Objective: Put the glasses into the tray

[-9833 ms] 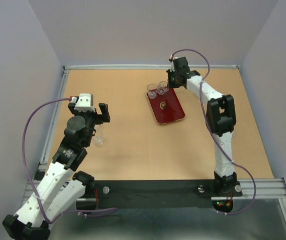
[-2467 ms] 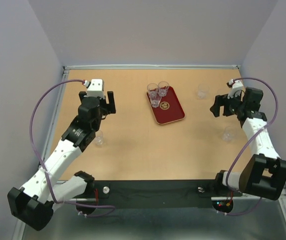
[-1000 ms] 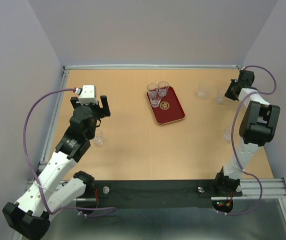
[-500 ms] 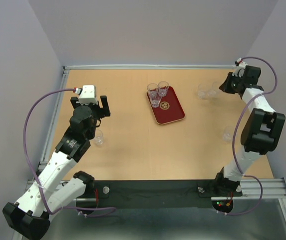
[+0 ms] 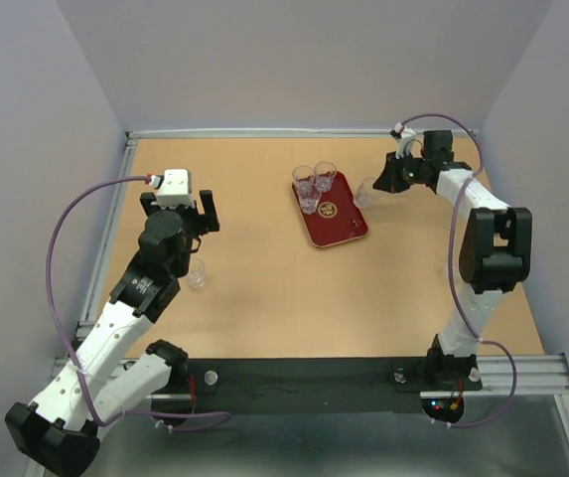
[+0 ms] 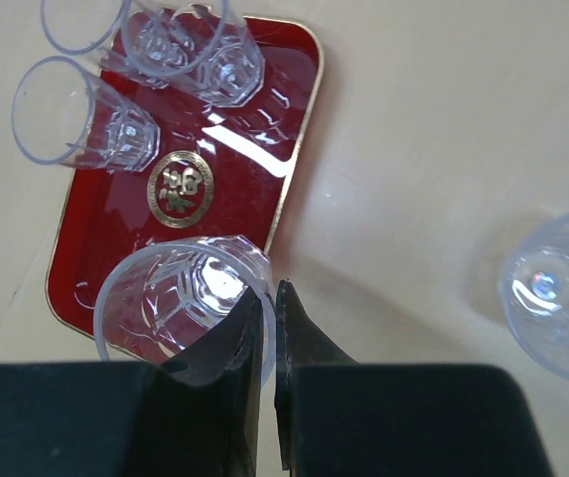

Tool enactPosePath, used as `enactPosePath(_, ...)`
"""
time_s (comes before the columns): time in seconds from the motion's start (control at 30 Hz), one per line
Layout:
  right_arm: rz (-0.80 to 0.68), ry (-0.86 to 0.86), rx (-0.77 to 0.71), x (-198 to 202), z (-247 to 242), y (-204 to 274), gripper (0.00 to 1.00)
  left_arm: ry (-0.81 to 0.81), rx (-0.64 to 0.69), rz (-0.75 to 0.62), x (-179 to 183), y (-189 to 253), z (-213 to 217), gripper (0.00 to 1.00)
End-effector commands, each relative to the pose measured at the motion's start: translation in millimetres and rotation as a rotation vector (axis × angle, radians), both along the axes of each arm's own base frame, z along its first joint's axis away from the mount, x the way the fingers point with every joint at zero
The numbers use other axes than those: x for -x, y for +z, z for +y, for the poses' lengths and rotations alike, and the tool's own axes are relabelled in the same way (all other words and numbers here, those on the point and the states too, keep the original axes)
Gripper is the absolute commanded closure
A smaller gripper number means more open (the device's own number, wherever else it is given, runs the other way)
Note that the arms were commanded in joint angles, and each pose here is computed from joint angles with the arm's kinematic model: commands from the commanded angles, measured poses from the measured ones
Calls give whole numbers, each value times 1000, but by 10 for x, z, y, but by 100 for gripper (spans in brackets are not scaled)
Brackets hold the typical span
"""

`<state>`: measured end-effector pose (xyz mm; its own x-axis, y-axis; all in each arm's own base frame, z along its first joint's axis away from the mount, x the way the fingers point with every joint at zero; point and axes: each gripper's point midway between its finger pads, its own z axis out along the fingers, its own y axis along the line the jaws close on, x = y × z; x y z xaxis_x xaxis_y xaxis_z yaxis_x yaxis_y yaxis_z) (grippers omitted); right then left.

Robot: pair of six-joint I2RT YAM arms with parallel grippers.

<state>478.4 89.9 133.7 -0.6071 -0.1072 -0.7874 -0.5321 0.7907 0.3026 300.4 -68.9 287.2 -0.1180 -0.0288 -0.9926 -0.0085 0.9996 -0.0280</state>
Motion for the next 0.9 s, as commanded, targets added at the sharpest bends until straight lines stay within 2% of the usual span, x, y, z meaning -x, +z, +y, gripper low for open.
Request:
enactPosePath(0.0, -73, 73, 26, -156, 240, 212, 100, 0, 16, -59, -8, 134, 4, 11)
enactPosePath(0.27, -49, 104, 111, -329, 702, -9, 99, 0, 14, -58, -12, 122, 2, 11)
enactPosePath(0.67, -67, 85, 229, -577, 1006, -170, 98, -2, 9, -51, -30, 96, -7, 11)
enactPosePath(0.83, -57, 92, 253, -553, 1056, -255, 92, -6, 8, -48, -31, 85, -18, 11)
enactPosePath(0.87, -58, 95, 258, -542, 1071, -261, 84, -5, 9, -51, -26, 93, -13, 11)
